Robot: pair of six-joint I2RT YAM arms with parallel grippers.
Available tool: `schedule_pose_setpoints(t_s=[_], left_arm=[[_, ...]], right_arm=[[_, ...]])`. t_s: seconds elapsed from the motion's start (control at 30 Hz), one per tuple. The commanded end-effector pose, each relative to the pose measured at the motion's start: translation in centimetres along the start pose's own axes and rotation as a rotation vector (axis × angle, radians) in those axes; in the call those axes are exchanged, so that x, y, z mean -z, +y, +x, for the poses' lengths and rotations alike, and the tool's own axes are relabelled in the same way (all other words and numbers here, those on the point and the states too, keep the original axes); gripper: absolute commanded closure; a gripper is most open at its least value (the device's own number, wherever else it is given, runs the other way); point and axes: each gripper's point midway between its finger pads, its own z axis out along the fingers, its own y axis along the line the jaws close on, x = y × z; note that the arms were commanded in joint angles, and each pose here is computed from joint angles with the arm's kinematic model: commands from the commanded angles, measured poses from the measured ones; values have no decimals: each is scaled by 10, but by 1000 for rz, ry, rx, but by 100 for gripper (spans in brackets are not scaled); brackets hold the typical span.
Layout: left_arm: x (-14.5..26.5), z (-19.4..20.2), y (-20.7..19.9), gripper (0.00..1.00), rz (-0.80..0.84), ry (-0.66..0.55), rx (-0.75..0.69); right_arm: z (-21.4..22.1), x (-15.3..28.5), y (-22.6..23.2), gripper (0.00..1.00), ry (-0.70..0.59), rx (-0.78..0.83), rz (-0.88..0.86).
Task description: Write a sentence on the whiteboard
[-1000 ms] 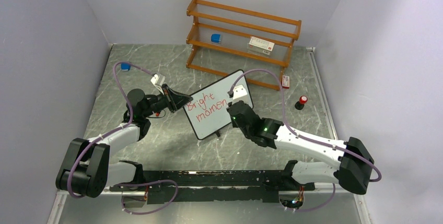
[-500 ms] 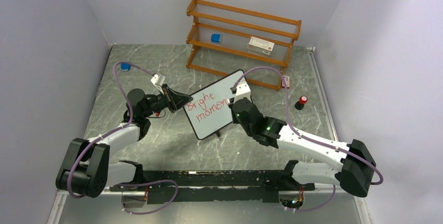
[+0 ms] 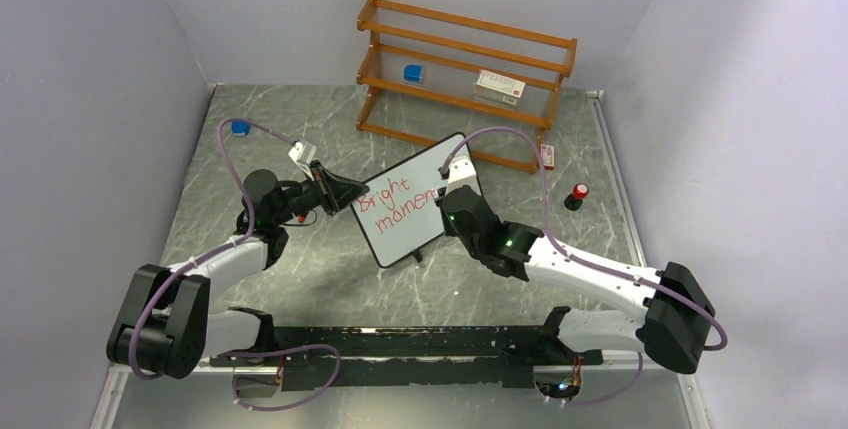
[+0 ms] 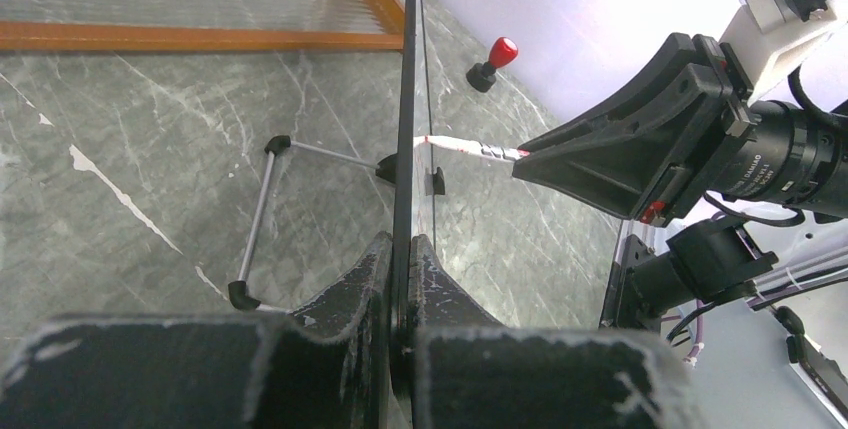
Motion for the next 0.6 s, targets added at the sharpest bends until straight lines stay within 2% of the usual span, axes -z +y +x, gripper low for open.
schedule_pose_setpoints(t_s=[0.0, 0.23, 0.57], left_arm=[[-2, 1, -3, 95, 20, 19, -34], [-2, 1, -3, 95, 18, 20, -34], [-2, 2, -2, 95, 12, 22, -30]], right_arm=[[-7, -6, -12, 100, -25, -21, 57], [-10, -7, -16, 100, -36, -35, 70], [-23, 4, -7, 100, -68, -55, -4]])
